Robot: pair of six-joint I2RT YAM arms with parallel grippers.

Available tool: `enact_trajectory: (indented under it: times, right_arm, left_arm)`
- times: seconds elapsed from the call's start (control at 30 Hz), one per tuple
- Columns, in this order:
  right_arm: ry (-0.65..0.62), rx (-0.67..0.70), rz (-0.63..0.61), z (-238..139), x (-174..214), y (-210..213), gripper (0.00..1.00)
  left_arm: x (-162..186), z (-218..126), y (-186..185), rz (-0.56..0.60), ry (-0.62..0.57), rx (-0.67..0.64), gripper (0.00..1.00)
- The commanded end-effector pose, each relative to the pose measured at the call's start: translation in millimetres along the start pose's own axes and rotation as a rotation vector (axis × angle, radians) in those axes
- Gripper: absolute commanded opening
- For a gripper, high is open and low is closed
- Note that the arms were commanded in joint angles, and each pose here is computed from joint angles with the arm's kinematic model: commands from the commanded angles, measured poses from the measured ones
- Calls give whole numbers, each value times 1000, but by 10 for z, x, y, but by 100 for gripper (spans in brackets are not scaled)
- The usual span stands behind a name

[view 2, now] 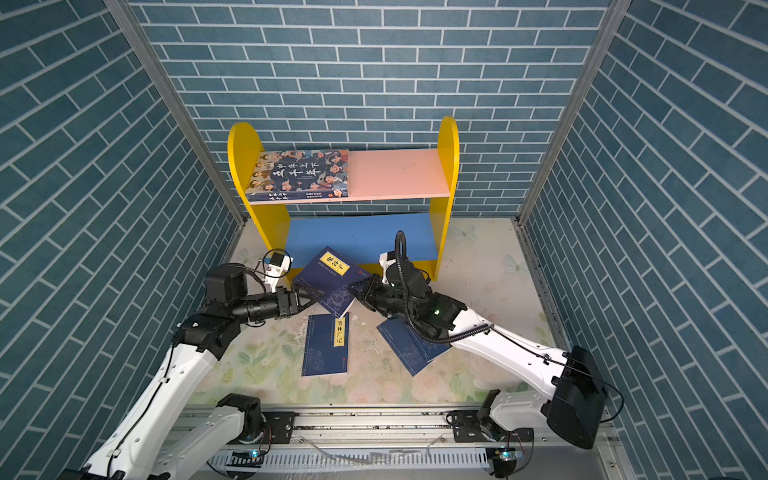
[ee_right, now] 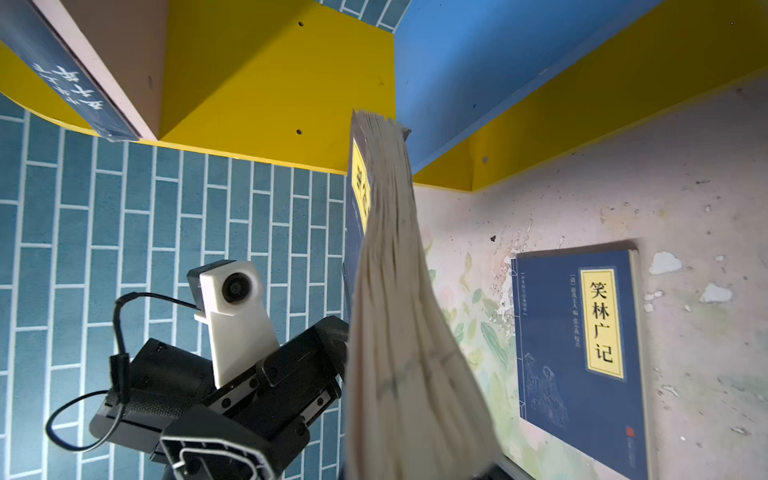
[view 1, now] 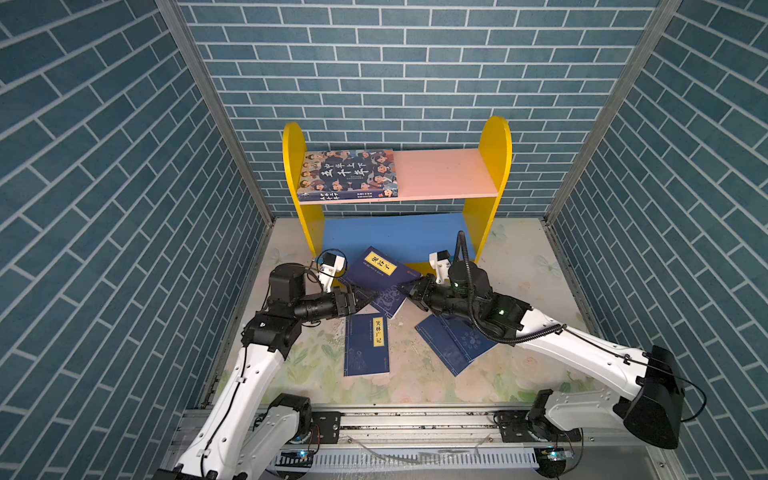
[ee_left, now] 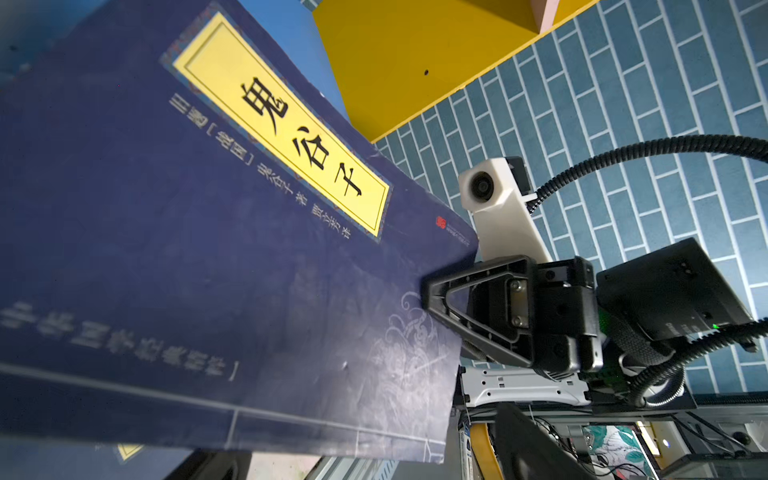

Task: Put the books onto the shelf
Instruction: 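Carry the book toward the blue shelf with the right gripper while the left reaches over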

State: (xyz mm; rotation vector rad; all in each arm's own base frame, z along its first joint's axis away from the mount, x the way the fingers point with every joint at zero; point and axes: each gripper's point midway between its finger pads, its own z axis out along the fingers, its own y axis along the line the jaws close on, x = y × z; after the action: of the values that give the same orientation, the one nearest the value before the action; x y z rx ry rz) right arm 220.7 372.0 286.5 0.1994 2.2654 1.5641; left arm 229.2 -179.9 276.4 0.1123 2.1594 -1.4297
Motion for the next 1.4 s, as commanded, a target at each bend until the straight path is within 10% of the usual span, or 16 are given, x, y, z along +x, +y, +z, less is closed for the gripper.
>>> enact_trajectory:
  times: [0.0, 1.17, 1.37]
  right_arm:
    - [3, -157, -13, -54, -68, 403, 3]
    - [62, -274, 56, 243, -332, 439, 5]
    - [70, -274, 53, 294, -364, 451, 31]
  left_arm:
    - [-124, -24, -59, 22, -55, 6, 86]
    - [-475, -33, 1, -332, -191, -17, 13]
    - [-610, -65, -34, -301, -243, -17, 0]
